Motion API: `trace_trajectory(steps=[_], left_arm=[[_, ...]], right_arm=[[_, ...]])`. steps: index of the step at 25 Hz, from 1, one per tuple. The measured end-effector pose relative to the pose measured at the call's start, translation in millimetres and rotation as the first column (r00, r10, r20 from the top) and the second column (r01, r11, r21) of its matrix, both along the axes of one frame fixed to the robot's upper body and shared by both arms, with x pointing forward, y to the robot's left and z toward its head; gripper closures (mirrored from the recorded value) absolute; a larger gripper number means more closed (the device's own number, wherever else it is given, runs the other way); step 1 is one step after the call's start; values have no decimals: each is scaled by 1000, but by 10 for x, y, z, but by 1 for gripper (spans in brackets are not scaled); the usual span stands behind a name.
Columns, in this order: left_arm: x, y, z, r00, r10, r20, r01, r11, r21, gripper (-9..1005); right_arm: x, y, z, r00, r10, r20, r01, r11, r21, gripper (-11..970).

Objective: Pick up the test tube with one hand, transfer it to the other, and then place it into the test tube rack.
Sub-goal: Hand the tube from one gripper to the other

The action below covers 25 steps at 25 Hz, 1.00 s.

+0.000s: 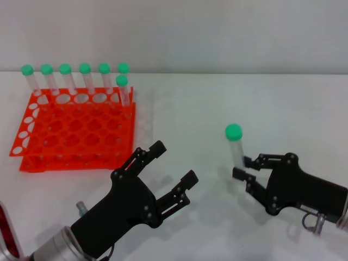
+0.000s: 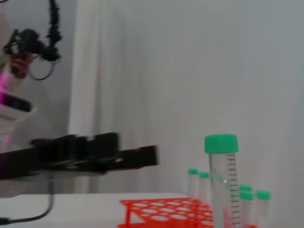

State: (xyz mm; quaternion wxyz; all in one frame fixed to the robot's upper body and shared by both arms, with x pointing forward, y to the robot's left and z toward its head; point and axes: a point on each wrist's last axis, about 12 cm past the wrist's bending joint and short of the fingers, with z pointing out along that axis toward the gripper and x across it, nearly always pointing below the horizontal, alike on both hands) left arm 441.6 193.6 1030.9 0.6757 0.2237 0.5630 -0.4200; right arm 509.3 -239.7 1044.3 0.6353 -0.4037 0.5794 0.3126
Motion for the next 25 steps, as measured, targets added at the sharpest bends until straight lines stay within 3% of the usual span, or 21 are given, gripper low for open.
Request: trace_trajectory(steps=[8, 14, 25], left_arm=[[125, -101, 52, 999, -45, 20, 45, 999, 19, 129], [272, -224, 79, 994, -106, 6, 106, 992, 64, 185], [366, -367, 64, 987, -160, -26, 162, 979, 126, 288]], right_arm=[[-51, 83, -28, 996, 84, -6, -84, 996, -38, 770], [-61, 118, -37, 993, 114, -3, -114, 992, -61, 770], [10, 135, -40, 995, 100, 3, -100, 990, -99, 770]])
